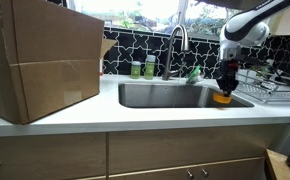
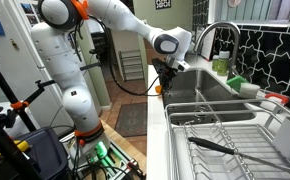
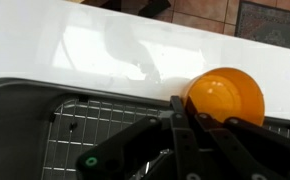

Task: Pick up the orange bowl from the sink edge and use it to draw some water on the running tap before putting it back on sink edge

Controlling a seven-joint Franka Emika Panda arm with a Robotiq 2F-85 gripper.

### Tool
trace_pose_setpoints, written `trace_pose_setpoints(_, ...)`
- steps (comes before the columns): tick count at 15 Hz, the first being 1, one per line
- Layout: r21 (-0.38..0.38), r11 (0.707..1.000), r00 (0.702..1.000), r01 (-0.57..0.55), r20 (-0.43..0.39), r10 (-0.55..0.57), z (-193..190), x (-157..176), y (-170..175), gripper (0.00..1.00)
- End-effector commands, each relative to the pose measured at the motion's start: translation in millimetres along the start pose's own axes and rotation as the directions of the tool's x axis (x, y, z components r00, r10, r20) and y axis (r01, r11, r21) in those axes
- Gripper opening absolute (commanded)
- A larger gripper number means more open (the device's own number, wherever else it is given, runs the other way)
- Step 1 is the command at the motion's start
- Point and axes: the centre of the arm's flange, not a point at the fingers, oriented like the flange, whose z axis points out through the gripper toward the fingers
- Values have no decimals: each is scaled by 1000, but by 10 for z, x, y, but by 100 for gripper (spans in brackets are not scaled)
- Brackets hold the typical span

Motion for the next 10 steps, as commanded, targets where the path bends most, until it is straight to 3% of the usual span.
trace_pose_setpoints(1, -19, 1000, 1000, 0, -5, 0, 189, -380, 93, 1)
trace_pose_setpoints(5, -7, 1000, 997, 26, -75, -27, 201, -638, 205, 1)
trace_pose_setpoints(10, 3, 999, 994, 53, -94, -53, 304, -656, 170, 1)
